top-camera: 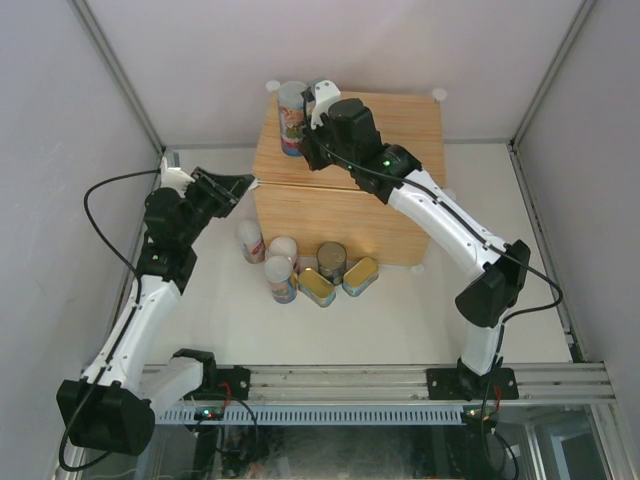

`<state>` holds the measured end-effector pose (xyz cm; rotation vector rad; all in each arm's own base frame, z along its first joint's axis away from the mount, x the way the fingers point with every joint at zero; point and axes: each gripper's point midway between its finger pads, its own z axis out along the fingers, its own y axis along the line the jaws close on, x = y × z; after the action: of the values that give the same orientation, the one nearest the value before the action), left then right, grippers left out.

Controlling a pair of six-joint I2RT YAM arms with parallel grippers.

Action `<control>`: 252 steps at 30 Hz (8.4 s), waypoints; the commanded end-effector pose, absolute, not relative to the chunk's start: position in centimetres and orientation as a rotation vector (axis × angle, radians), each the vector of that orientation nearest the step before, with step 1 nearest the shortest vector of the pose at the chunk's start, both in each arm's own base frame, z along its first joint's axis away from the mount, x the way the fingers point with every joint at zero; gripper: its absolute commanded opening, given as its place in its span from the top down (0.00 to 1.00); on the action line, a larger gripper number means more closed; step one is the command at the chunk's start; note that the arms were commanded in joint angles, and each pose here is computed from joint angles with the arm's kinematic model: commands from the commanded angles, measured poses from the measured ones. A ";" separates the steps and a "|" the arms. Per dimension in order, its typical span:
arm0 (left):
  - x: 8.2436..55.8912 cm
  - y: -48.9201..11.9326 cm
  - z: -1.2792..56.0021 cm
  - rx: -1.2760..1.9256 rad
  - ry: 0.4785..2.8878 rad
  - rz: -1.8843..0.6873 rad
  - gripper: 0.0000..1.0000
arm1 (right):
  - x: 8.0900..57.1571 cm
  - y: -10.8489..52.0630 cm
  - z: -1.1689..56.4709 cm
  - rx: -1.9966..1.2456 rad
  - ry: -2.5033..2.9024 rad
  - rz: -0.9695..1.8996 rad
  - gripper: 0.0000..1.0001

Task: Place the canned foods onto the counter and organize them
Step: Place the canned food on the counter, then pick up the canned food from the center of the board.

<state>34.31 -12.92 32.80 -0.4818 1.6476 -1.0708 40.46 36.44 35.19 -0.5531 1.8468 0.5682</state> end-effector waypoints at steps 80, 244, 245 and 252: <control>32.6 -12.6 31.6 -0.471 1.651 -1.061 0.94 | 43.5 37.1 38.9 -0.455 1.727 0.741 0.49; 20.6 -14.2 17.2 0.005 1.943 -0.457 0.06 | 28.9 28.8 35.5 -0.373 1.805 0.462 0.29; 20.5 -14.6 16.9 0.019 1.945 -0.448 0.06 | 28.9 28.8 35.5 -0.373 1.804 0.461 0.29; 20.5 -14.8 15.5 0.009 1.922 -0.306 0.06 | 28.9 28.6 35.8 -0.377 1.794 0.457 0.29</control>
<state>19.42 -15.62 15.16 0.0959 1.9982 -0.3980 29.31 29.24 33.72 -0.4163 1.8430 0.4288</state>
